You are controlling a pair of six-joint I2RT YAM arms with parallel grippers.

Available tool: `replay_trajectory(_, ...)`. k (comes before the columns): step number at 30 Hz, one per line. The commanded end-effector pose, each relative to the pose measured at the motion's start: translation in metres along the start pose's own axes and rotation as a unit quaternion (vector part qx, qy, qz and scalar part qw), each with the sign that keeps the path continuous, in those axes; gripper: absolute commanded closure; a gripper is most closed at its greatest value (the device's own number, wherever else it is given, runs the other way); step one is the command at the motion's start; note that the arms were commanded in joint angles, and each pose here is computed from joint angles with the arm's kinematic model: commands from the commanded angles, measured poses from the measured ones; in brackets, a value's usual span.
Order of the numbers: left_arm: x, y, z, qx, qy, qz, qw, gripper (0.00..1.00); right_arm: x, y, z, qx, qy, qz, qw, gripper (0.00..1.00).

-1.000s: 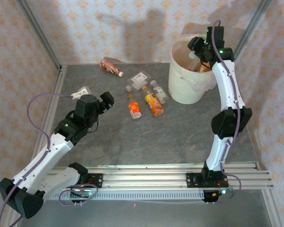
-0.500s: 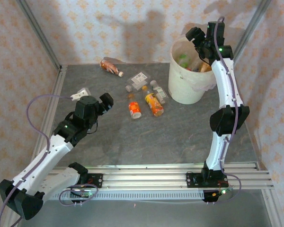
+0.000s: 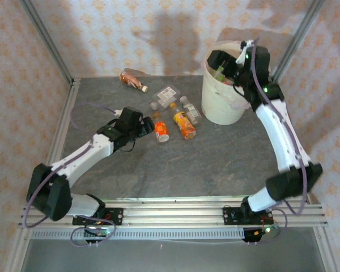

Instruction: Put the plastic bottles in the bin

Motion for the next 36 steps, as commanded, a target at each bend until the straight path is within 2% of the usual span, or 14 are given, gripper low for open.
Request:
replay_trajectory(1,-0.026,0.014,-0.003,0.014,0.031,0.029,0.999,0.00,0.007,-0.030,0.000,-0.066,-0.046,-0.047,0.996,0.01)
replay_trajectory(5,-0.042,0.038,0.005,0.039,0.072,-0.009,0.997,0.00,0.003,-0.055,0.013,-0.073,-0.067,-0.051,0.994,0.01)
replay_trajectory(11,-0.057,0.073,0.019,0.059,0.080,-0.007,0.995,0.03,0.000,-0.078,0.019,-0.075,-0.088,-0.032,0.993,0.01)
replay_trajectory(19,-0.066,0.110,0.032,0.083,0.105,0.005,0.991,0.26,-0.004,-0.076,0.027,-0.053,-0.088,-0.029,0.994,0.01)
replay_trajectory(21,-0.065,0.114,0.034,0.084,0.109,0.007,0.990,0.34,-0.004,-0.075,0.032,-0.039,-0.093,-0.039,0.994,0.01)
replay_trajectory(24,-0.062,0.115,0.035,0.074,0.117,0.010,0.990,0.40,-0.004,-0.074,0.038,-0.025,-0.099,-0.047,0.994,0.01)
replay_trajectory(28,-0.064,0.095,0.027,0.045,0.131,0.030,0.990,0.51,-0.004,-0.072,0.043,-0.017,-0.096,-0.053,0.994,0.01)
replay_trajectory(31,-0.071,0.061,0.013,0.007,0.144,0.077,0.987,0.53,-0.002,-0.070,0.046,-0.009,-0.086,-0.067,0.994,0.01)
replay_trajectory(33,-0.082,0.031,0.004,-0.017,0.170,0.132,0.976,0.53,0.005,-0.071,0.050,0.002,-0.092,-0.100,0.991,0.01)
replay_trajectory(36,-0.101,-0.018,-0.008,-0.061,0.214,0.219,0.950,0.53,0.011,-0.072,0.050,0.000,-0.075,-0.127,0.989,0.01)
Point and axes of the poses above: each hand's point on the last joint's axis, 136 mm out from that joint toward the fingers, its own y axis out along the fingers, its own x axis along the line the jaws close on, z = x × y, the point moved 7 cm from there along -y, back along the fingers, and after that the axes turned 7 degrees about y, right-handed, at the moved point
